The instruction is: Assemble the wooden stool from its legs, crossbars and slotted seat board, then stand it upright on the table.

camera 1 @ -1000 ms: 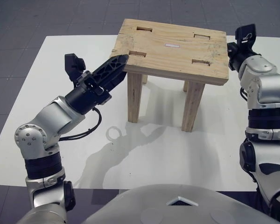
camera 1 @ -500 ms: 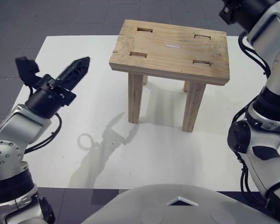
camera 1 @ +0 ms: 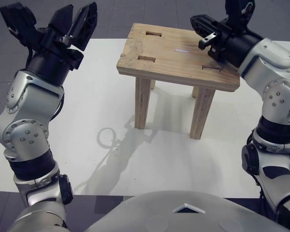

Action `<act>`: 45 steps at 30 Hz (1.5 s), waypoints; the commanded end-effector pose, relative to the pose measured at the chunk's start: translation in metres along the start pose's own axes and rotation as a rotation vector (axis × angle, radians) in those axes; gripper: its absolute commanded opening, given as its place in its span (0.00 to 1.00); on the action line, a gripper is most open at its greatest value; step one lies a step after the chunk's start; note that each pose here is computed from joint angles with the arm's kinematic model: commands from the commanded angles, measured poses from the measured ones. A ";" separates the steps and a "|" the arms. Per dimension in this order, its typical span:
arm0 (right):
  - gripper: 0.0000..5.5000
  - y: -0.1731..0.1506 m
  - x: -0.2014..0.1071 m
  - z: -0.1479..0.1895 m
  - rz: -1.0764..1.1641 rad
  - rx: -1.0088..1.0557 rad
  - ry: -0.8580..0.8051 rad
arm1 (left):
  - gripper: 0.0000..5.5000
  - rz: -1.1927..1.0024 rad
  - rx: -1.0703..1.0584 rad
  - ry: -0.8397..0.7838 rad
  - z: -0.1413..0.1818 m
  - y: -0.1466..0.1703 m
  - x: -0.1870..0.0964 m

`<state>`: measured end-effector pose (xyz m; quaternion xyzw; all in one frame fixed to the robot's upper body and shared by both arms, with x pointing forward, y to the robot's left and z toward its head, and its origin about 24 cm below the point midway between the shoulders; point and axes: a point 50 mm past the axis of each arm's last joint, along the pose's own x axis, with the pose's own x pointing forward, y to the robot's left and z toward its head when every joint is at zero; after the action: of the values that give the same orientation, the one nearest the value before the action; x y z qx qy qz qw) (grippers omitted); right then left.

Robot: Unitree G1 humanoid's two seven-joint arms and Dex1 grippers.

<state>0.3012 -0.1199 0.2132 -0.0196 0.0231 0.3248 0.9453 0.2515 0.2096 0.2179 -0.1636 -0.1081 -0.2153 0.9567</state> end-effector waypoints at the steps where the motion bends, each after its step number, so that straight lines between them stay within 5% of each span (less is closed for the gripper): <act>1: 0.02 -0.014 0.014 -0.058 0.002 0.120 0.255 | 0.71 0.003 -0.025 0.045 -0.012 -0.005 -0.003; 12: 0.02 -0.020 0.052 -0.065 0.296 -0.013 0.232 | 0.71 -0.047 -0.060 0.080 -0.021 -0.016 0.003; 23: 0.02 -0.007 0.014 0.032 0.169 -0.004 -0.351 | 0.71 0.039 -0.026 -0.070 -0.007 -0.015 0.001; 28: 0.02 -0.015 0.005 0.057 0.005 -0.023 -0.459 | 0.71 0.175 0.089 -0.126 0.000 -0.005 -0.012; 34: 0.02 -0.059 -0.053 -0.030 -0.506 -0.232 -0.208 | 0.71 0.437 0.421 0.031 -0.037 0.017 -0.041; 40: 0.02 -0.040 -0.070 -0.115 -0.504 -0.183 0.022 | 0.74 0.545 0.501 0.125 -0.085 0.016 -0.050; 45: 0.17 -0.026 -0.080 -0.149 -0.490 -0.199 0.093 | 0.87 0.507 0.508 0.169 -0.120 0.006 -0.054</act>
<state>0.2527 -0.1983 0.0751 -0.1264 0.0282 0.0871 0.9877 0.2258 0.1968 0.1020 0.0801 -0.0473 0.0566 0.9941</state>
